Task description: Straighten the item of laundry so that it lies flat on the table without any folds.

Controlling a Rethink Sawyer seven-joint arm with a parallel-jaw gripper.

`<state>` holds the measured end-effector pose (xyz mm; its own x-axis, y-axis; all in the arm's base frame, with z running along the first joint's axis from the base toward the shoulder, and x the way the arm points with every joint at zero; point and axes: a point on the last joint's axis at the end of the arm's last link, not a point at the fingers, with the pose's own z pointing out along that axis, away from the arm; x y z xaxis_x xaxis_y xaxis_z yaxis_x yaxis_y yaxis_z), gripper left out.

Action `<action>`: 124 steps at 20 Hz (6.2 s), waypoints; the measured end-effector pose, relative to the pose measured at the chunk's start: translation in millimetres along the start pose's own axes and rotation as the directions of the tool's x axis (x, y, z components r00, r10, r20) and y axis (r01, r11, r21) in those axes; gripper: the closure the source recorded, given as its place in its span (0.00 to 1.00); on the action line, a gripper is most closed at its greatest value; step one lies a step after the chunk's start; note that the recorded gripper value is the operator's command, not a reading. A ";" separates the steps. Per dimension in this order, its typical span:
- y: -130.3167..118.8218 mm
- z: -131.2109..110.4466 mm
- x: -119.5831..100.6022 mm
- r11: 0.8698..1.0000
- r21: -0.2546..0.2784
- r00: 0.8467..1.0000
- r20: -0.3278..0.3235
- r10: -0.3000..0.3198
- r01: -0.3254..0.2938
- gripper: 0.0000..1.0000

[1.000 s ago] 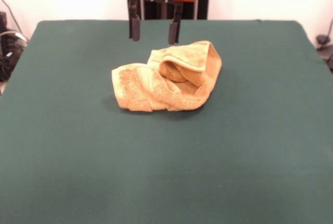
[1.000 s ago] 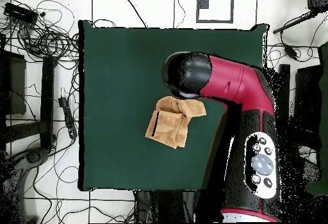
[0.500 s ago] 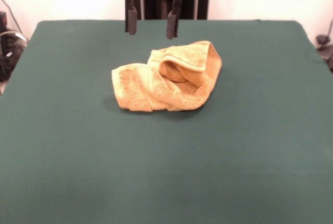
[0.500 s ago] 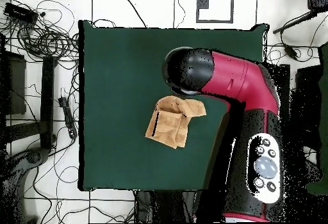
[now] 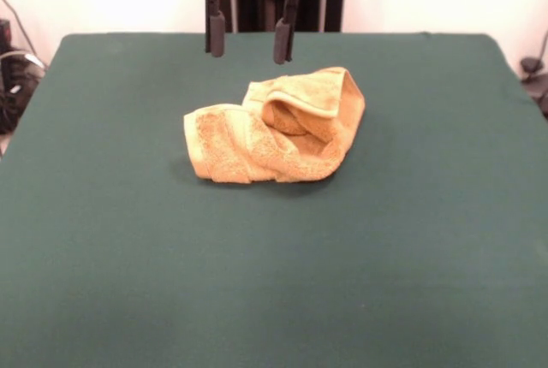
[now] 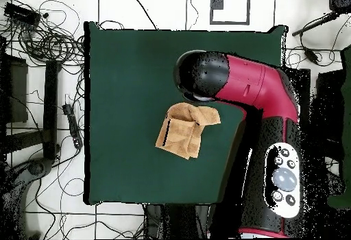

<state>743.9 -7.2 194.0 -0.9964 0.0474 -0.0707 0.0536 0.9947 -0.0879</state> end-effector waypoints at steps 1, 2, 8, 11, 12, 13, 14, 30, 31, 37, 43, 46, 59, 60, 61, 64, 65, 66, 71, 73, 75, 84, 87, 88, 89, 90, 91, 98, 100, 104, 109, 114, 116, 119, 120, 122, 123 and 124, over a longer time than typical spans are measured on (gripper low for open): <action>0.0 0.0 0.0 1.000 0.000 1.000 0.000 0.000 0.000 0.00; 0.0 0.1 0.0 1.000 0.000 1.000 0.000 0.000 0.000 0.00; -1.6 7.1 6.2 1.000 -0.003 1.000 -0.018 0.004 -0.004 0.00; -4.0 13.1 11.5 1.000 -0.004 1.000 -0.029 0.008 -0.008 0.00; -6.0 18.0 15.5 1.000 -0.004 0.999 -0.034 0.011 -0.012 0.00; -8.3 25.0 20.6 1.000 -0.003 0.999 -0.039 0.015 -0.015 0.00; -9.5 30.3 24.1 1.000 -0.003 0.999 -0.040 0.017 -0.017 0.00; -3.8 88.4 50.7 1.000 -0.004 0.998 -0.062 0.012 -0.012 0.00; -3.6 89.4 51.4 1.000 -0.005 0.998 -0.064 0.012 -0.012 0.00; -1.4 104.0 59.0 1.000 -0.007 0.996 -0.085 0.010 -0.011 0.00; 0.2 117.2 64.0 1.000 -0.008 0.996 -0.093 0.009 -0.009 0.00; 1.4 126.3 67.6 1.000 -0.009 0.995 -0.102 0.007 -0.008 0.00; 7.2 159.9 85.8 1.000 -0.017 0.988 -0.154 0.001 -0.004 0.00; 7.8 162.9 87.6 1.000 -0.018 0.987 -0.160 0.001 -0.004 0.00; 8.0 163.9 88.1 1.000 -0.018 0.987 -0.161 0.000 -0.003 0.00; 8.7 167.6 90.3 1.000 -0.019 0.986 -0.168 0.000 -0.003 0.00; 8.8 168.4 90.8 1.000 -0.020 0.986 -0.169 -0.001 -0.003 0.00; 9.0 169.2 91.3 1.000 -0.020 0.985 -0.171 -0.001 -0.002 0.00; 9.4 172.3 94.2 1.000 -0.015 0.984 -0.176 -0.012 0.009 0.00; 8.9 172.9 95.0 1.000 -0.011 0.985 -0.174 -0.019 0.017 0.00; 8.0 173.8 95.5 1.000 -0.004 0.986 -0.166 -0.030 0.029 0.00; 4.6 154.6 111.7 1.000 -0.010 0.996 -0.083 -0.029 0.029 0.00; 0.1 148.9 124.7 0.999 0.006 0.998 -0.045 -0.044 0.044 0.00; -0.9 148.9 129.0 0.999 0.010 0.998 -0.032 -0.049 0.050 0.00; -2.0 148.9 133.4 0.998 0.015 0.998 -0.020 -0.055 0.055 0.00; -2.7 151.7 141.0 0.998 0.022 0.998 -0.003 -0.067 0.067 0.00; -2.4 153.6 145.1 0.997 0.024 0.997 0.003 -0.073 0.073 0.00; 1.9 160.8 167.7 0.995 0.024 0.995 -0.007 -0.098 0.098 0.00; 2.1 161.2 169.9 0.994 0.025 0.995 -0.010 -0.102 0.102 0.00; 1.9 158.3 172.7 0.993 0.027 0.994 -0.011 -0.111 0.111 0.00; 1.2 150.8 172.3 0.993 0.030 0.994 -0.003 -0.111 0.111 0.00; 1.5 147.6 175.0 0.993 0.029 0.994 -0.004 -0.110 0.110 0.00; 1.8 147.8 176.3 0.993 0.029 0.994 -0.007 -0.110 0.110 0.00; 2.0 148.1 177.0 0.993 0.028 0.994 -0.008 -0.110 0.111 0.00; 2.0 148.2 177.1 0.993 0.028 0.994 -0.008 -0.111 0.111 0.00; 2.2 149.7 177.4 0.993 0.028 0.994 -0.006 -0.111 0.111 0.00; 2.4 151.1 177.7 0.993 0.028 0.994 -0.004 -0.111 0.111 0.00; 2.8 152.7 178.0 0.993 0.028 0.994 -0.001 -0.112 0.112 0.00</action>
<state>576.8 -10.0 29.5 -0.9962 -0.0640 -0.0590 -0.0564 0.9908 -0.1232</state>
